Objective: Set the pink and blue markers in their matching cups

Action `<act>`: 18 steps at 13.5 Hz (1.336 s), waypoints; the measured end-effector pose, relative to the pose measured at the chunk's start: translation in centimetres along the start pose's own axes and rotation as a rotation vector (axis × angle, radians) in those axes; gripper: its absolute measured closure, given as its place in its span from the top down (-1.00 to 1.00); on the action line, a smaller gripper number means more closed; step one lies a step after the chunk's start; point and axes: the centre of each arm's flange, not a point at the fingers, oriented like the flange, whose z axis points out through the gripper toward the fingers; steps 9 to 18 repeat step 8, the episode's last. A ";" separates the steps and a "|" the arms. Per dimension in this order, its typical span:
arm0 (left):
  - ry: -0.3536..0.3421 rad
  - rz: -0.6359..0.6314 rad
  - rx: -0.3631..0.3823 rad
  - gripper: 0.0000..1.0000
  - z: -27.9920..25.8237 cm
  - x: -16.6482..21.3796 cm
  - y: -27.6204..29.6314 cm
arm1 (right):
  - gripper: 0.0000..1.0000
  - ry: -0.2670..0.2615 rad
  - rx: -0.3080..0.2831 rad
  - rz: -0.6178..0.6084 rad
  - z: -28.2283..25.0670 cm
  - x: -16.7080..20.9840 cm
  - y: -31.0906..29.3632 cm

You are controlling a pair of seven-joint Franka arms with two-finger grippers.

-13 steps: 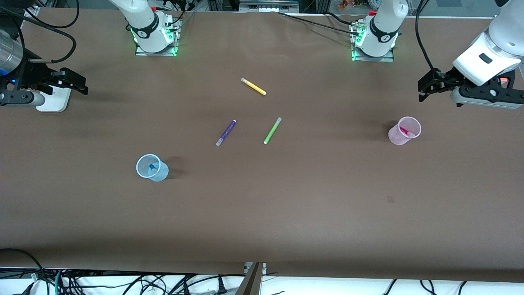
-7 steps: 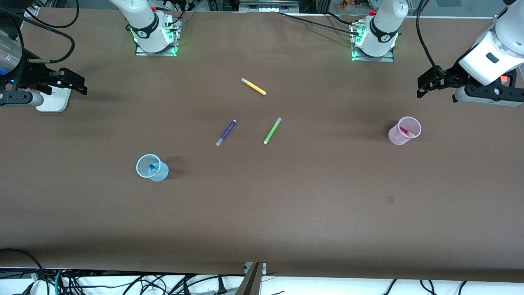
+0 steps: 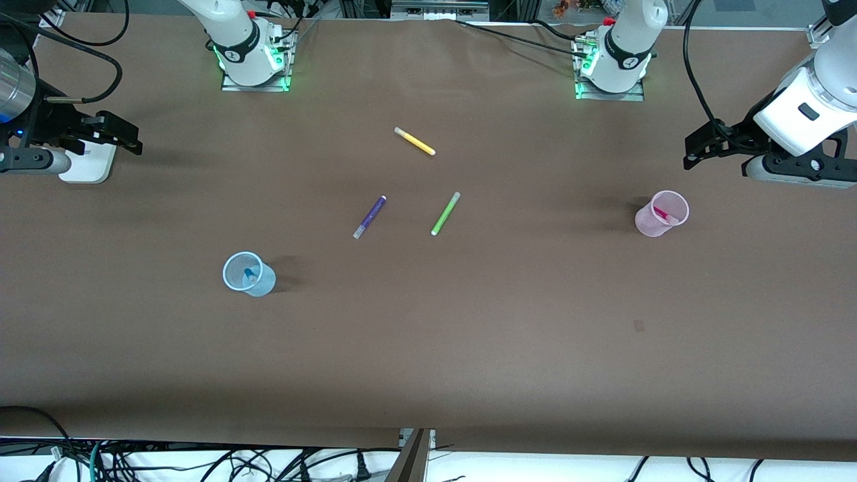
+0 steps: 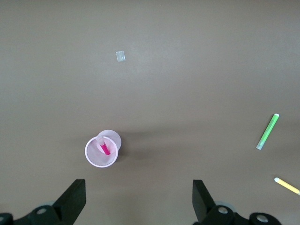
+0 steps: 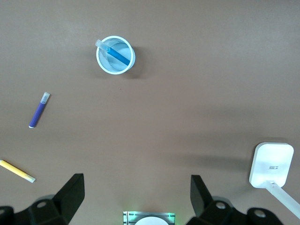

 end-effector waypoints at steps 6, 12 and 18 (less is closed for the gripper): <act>0.014 -0.016 -0.002 1.00 -0.7 0.6 -0.9 | 1.00 0.000 0.000 0.000 0.0 0.0 0.0; 0.011 -0.016 -0.002 1.00 -0.6 0.8 -0.9 | 1.00 0.000 0.000 0.002 0.0 0.0 0.1; 0.011 -0.016 -0.002 1.00 -0.6 0.8 -0.9 | 1.00 0.000 0.000 0.002 0.0 0.0 0.1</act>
